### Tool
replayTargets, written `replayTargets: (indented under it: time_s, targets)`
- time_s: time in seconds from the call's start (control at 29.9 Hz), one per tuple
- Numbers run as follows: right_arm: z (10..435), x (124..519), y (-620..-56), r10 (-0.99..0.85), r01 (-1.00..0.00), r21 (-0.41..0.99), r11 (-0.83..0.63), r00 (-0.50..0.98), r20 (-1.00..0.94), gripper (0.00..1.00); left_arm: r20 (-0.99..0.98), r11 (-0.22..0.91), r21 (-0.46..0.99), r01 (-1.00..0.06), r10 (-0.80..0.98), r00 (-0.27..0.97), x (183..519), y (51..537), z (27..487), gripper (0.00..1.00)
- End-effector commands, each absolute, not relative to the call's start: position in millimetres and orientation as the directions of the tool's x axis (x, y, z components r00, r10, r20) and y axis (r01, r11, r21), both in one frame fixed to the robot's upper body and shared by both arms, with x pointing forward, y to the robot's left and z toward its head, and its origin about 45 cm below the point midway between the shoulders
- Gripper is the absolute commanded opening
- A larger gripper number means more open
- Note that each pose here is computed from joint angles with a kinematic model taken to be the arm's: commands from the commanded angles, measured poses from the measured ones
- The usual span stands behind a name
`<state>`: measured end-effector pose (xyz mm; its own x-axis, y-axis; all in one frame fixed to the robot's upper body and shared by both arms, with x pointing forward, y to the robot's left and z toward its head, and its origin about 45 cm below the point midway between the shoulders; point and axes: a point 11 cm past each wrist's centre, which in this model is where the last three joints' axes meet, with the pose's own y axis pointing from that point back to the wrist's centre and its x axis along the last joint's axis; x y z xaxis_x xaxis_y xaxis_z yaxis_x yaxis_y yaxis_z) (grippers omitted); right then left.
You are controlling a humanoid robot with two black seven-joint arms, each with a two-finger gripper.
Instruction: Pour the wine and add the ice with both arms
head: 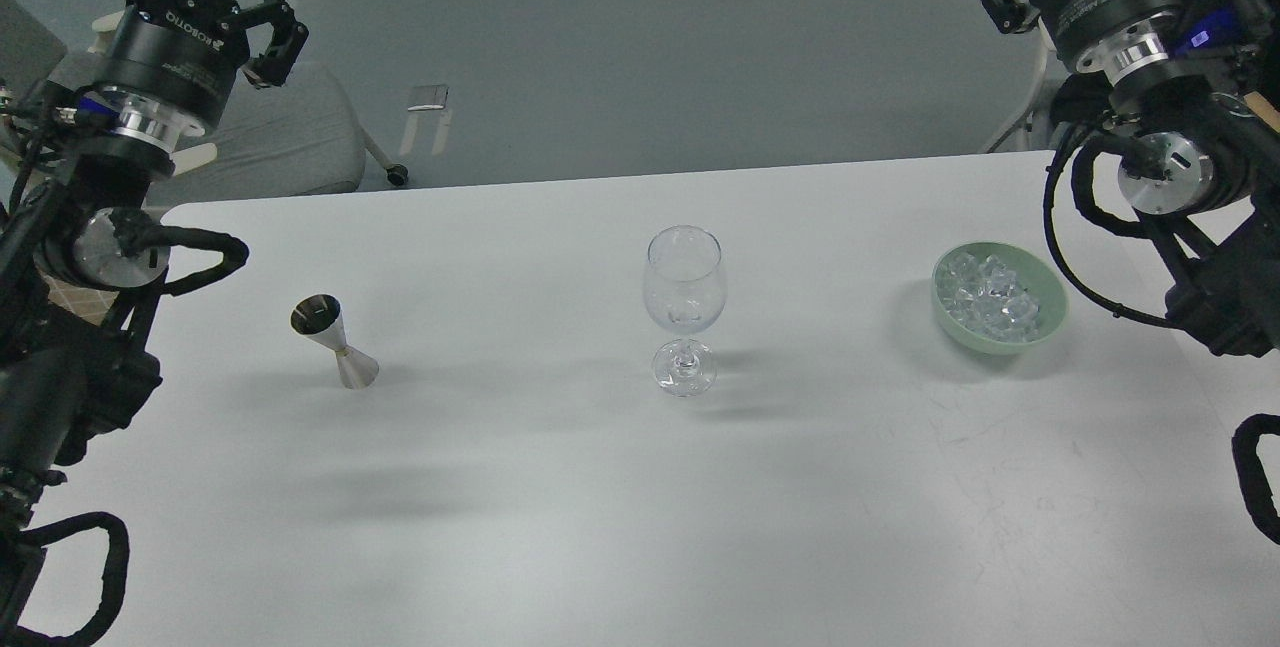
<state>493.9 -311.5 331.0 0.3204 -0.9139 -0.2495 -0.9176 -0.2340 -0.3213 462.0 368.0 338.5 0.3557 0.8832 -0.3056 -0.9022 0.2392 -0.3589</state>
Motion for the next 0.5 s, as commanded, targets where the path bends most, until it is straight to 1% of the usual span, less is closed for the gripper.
replayTargets:
  time_s: [0.0,0.2,0.47]
  targets:
    - [326,493,-314,-0.919,-0.925,-0.310,-0.221,0.303,-0.250,1.00,-0.286,0.247,-0.355,-0.902,0.890,0.356,458,377,340,0.99]
    - [310,490,-303,-0.920,-0.928,-0.264,-0.263,0.324,-0.221,1.00,-0.274,0.245,-0.348,-0.905,0.896,0.348,457,386,342,0.99]
    - [312,491,-304,-0.922,-0.928,-0.263,-0.262,0.321,-0.215,1.00,-0.273,0.237,-0.354,-0.905,0.899,0.342,456,388,341,0.99]
